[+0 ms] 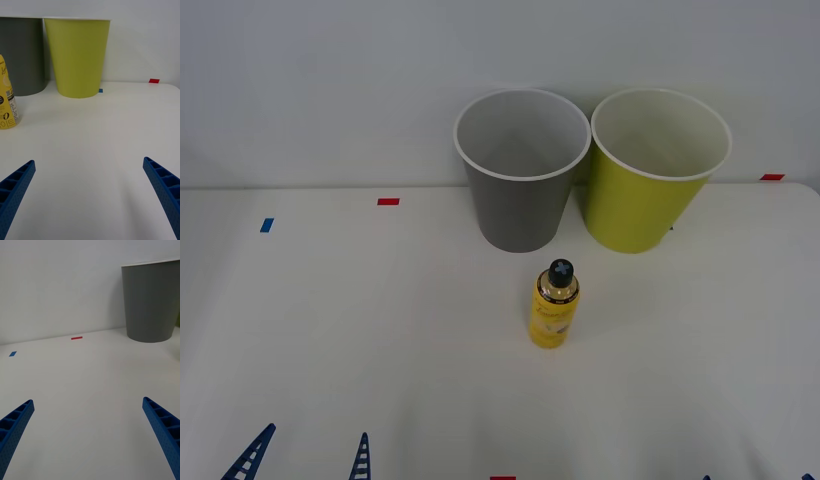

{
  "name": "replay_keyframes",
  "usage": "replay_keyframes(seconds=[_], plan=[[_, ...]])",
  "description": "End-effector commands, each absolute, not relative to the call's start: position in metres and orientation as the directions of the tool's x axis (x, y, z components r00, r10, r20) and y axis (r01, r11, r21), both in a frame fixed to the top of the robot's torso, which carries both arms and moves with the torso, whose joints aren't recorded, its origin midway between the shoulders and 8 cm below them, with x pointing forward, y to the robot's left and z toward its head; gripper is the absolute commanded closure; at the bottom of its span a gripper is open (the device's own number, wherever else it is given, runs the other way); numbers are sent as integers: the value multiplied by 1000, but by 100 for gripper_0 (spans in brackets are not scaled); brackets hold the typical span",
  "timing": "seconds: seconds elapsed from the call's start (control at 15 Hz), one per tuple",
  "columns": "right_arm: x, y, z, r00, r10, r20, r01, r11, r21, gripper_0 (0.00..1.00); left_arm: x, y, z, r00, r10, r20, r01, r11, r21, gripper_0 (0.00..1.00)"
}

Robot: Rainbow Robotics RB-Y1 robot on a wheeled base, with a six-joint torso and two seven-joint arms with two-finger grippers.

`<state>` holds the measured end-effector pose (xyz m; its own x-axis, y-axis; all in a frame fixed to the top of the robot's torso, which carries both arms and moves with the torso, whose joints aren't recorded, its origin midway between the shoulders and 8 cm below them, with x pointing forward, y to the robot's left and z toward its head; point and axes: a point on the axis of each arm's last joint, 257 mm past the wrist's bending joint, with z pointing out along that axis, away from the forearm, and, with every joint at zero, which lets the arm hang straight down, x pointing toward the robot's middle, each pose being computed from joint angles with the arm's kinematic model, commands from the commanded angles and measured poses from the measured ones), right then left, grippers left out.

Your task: Put cans in the gray bin and PET bottles in the light green bin.

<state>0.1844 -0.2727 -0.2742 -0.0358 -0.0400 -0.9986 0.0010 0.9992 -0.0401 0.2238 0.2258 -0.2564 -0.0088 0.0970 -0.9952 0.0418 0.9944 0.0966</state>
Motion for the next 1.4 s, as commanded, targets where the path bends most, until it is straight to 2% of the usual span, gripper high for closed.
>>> replay_keyframes(seconds=[0.07, 0.4, 0.47, 0.53, 0.93, 1.4], plan=[[184, -273, -274, -36, -40, -999, 1, 999, -40, 0, 224, 226, -256, -9, 97, -995, 42, 994, 97, 0], [184, -273, -274, -36, -40, -999, 1, 999, -40, 0, 224, 226, -256, -9, 97, -995, 42, 994, 97, 0], [183, -273, -296, -82, -34, -996, 7, 999, -35, 0, 224, 226, -256, -9, 97, -995, 42, 994, 97, 0], [181, -269, -300, -90, -22, -996, 4, 1000, -23, 0, 224, 226, -256, -9, 97, -995, 42, 994, 97, 0], [189, -253, -283, -20, -76, -997, -54, 996, -75, 0, 224, 226, -256, -9, 97, -995, 42, 994, 97, 0], [213, -208, -266, 66, -8, -998, -181, 983, -20, 0, 224, 226, -256, -9, 97, -995, 42, 994, 97, 0]])
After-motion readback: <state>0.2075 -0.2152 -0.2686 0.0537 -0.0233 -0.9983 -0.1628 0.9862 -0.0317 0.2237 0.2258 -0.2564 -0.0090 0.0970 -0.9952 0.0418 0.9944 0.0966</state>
